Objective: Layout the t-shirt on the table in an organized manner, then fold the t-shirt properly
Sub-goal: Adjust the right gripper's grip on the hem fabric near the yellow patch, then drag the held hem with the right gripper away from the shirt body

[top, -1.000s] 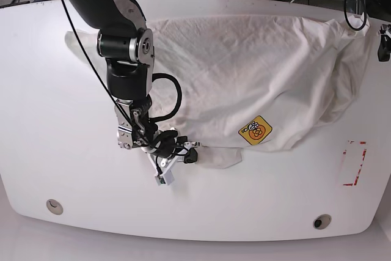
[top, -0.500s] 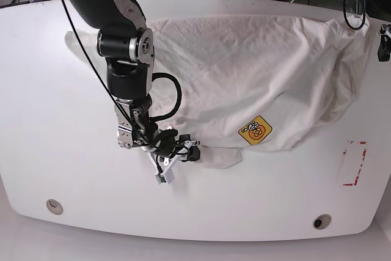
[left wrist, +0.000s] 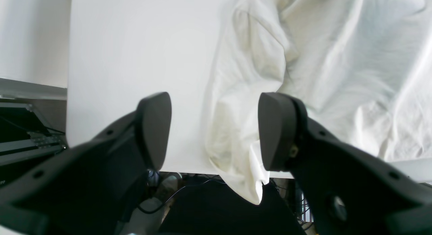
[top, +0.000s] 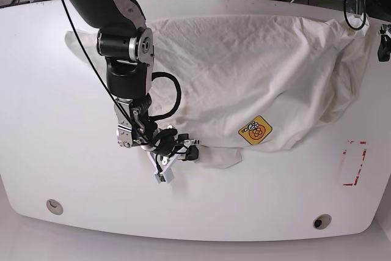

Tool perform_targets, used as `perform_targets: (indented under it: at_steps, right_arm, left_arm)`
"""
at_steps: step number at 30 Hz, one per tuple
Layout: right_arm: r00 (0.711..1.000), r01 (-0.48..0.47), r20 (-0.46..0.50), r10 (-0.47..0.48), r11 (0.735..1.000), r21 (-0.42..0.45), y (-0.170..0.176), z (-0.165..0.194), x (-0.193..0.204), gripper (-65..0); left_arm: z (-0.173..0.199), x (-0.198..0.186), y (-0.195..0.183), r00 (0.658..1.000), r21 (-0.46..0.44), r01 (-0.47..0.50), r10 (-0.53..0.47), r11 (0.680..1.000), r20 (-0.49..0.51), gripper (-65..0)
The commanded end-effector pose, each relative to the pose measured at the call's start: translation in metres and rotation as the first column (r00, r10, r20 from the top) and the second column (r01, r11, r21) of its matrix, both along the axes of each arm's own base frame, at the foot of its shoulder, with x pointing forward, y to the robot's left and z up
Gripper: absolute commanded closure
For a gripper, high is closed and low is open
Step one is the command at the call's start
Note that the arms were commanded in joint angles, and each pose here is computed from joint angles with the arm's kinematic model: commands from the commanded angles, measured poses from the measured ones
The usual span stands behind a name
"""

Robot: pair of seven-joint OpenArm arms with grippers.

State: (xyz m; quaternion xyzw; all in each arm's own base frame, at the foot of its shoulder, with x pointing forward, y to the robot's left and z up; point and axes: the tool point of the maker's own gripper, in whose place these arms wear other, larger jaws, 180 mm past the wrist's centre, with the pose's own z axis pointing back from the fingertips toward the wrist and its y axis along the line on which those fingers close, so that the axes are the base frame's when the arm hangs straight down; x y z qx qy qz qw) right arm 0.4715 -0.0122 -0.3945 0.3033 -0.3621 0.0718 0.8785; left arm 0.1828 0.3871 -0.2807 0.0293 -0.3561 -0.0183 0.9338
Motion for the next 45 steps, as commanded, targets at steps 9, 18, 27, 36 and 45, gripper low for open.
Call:
perform_targets:
  at_steps: [9, 18, 27, 36, 45]
  right_arm:
    - [0.999, 0.005, 0.05, -0.006, 1.0, 0.021, 0.002, 0.016, 0.011, 0.0]
    - [1.0, 0.0, 0.031, -0.001, 1.0, 0.016, 0.003, 0.008, 0.003, 0.0]
    - [0.995, -0.011, 0.101, 0.015, 0.999, -0.04, -0.009, 0.038, 0.015, 0.0]
    - [0.977, 0.002, 0.21, 0.029, 0.99, -0.144, -0.034, 0.092, 0.03, 0.0]
    - [0.944, 0.081, 0.33, 0.004, 0.966, -0.244, -0.079, 0.152, 0.048, 0.0]
  left_arm:
    - [0.013, 0.006, 0.003, 0.999, 0.031, 0.017, -0.018, 0.999, 0.031, -37.9]
    - [0.014, 0.007, 0.003, 0.999, 0.031, 0.017, -0.018, 0.999, 0.032, -37.9]
    - [0.014, 0.008, 0.003, 0.999, 0.031, 0.017, -0.018, 0.999, 0.035, -37.9]
    - [0.014, 0.008, 0.002, 0.999, 0.031, 0.019, -0.02, 0.999, 0.036, -37.9]
    - [0.008, 0.012, -0.007, 0.998, 0.019, 0.05, -0.05, 0.999, 0.023, -37.9]
